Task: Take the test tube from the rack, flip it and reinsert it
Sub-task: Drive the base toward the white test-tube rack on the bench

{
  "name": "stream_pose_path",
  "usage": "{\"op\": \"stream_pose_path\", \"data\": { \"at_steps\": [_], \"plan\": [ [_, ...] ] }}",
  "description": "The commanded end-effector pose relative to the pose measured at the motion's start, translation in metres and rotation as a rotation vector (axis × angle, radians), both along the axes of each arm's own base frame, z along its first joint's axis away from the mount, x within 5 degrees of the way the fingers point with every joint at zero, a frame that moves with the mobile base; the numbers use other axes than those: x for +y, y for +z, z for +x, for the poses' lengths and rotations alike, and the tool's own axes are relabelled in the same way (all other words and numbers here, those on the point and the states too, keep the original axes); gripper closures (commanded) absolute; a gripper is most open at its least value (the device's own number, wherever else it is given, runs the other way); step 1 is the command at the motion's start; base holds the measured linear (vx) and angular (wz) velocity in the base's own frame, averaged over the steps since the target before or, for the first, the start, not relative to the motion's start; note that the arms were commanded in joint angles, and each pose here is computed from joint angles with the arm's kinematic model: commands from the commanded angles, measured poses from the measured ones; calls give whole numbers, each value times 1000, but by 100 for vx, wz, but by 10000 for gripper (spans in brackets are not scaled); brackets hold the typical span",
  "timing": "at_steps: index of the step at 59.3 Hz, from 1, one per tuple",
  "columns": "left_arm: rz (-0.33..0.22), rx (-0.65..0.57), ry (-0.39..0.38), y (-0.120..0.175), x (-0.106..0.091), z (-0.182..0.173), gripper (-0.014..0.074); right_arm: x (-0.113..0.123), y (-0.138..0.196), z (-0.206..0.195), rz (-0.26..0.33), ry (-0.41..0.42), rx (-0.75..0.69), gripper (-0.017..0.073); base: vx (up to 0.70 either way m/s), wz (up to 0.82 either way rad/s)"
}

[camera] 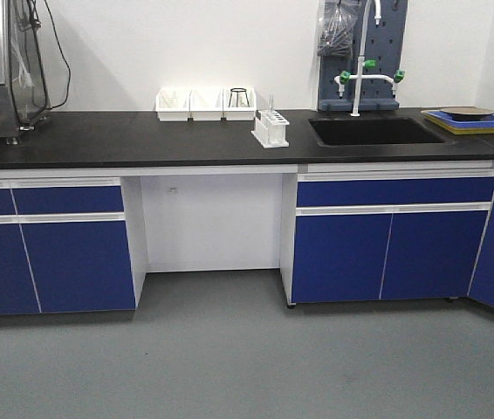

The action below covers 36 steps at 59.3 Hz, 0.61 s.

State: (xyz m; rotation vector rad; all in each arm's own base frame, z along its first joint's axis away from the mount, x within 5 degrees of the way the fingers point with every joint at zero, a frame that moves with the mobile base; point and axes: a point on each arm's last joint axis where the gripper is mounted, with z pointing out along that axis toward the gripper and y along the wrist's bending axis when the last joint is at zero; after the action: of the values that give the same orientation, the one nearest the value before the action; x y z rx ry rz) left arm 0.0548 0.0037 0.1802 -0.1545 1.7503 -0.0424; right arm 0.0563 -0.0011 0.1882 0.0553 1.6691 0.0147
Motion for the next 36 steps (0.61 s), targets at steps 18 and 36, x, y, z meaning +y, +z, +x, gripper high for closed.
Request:
{"op": "stream_pose_path", "data": {
  "at_steps": [18, 36],
  "plan": [
    [-1, -88, -12, 7, -1, 0, 600, -1, 7, 0, -8, -10, -84, 571, 0, 0],
    [-1, -88, -12, 7, -1, 0, 600, -1, 7, 0, -8, -10, -82, 571, 0, 0]
  ]
}}
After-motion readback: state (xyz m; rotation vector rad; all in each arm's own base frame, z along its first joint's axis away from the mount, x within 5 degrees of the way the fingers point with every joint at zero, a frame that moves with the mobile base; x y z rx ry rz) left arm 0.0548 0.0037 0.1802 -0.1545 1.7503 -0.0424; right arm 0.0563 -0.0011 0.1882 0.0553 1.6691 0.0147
